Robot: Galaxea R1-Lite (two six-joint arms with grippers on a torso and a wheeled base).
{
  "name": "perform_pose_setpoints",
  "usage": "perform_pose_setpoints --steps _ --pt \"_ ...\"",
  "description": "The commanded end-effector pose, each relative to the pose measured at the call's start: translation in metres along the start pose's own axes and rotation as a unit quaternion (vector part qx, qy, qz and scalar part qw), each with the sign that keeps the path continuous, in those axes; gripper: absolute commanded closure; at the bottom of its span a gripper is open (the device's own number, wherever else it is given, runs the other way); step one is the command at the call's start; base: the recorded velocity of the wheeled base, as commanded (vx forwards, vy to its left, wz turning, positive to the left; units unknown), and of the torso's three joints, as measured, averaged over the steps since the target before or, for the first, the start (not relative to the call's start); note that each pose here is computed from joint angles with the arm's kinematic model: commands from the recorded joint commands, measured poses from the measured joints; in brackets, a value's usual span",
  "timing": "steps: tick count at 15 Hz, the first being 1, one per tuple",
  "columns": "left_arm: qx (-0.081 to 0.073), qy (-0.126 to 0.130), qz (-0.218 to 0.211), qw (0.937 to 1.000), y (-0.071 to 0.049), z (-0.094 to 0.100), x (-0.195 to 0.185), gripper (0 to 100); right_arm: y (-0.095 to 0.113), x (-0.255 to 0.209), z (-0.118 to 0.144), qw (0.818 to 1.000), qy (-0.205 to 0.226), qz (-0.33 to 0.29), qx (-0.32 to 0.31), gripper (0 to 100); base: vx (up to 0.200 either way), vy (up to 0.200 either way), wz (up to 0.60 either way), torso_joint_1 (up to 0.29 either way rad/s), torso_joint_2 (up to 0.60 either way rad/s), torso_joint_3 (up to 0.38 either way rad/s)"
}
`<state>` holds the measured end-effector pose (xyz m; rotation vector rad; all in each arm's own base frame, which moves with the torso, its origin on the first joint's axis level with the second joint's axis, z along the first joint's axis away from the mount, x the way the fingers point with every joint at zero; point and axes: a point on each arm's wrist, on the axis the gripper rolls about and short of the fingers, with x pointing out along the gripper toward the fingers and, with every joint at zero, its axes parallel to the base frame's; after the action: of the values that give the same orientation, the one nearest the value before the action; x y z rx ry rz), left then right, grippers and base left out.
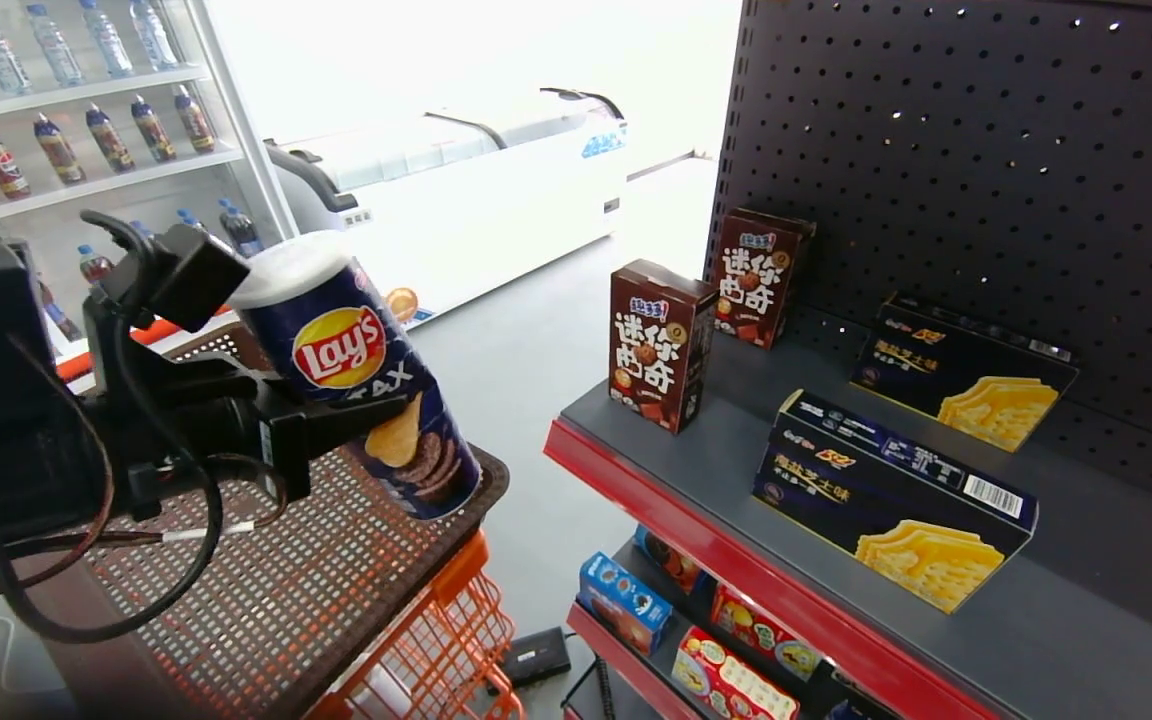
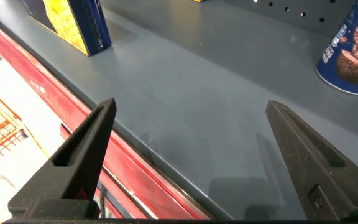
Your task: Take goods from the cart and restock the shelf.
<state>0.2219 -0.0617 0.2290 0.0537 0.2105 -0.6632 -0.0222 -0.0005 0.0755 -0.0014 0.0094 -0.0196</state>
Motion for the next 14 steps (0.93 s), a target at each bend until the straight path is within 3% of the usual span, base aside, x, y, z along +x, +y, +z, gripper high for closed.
perform_pose_setpoints --steps 1,5,9,12,14 --pt "0.008 -0.036 -0.019 0.9992 -0.007 0.014 -0.016 100 0.000 0.000 0.000 1.000 0.000 0.000 0.000 0 0.000 0.000 0.00 0.000 0.00 0.000" --pt "0.014 -0.048 -0.035 0.9981 -0.014 0.018 -0.031 100 0.000 0.000 0.000 1.000 0.000 0.000 0.000 0 0.000 0.000 0.00 0.000 0.00 0.000" --pt "0.005 -0.027 -0.068 0.9973 -0.028 0.010 -0.055 100 0.000 0.000 0.000 1.000 0.000 0.000 0.000 0 0.000 0.000 0.00 0.000 0.00 0.000" --pt "-0.009 0.016 -0.107 0.9941 -0.048 0.009 -0.074 100 0.000 0.000 0.000 1.000 -0.001 0.001 0.000 0 0.000 0.000 0.00 0.000 0.00 0.000" --pt "-0.010 0.023 -0.118 0.9927 -0.053 0.010 -0.078 100 0.000 0.000 0.000 1.000 0.000 0.001 0.000 0 0.000 0.000 0.00 0.000 0.00 0.000"
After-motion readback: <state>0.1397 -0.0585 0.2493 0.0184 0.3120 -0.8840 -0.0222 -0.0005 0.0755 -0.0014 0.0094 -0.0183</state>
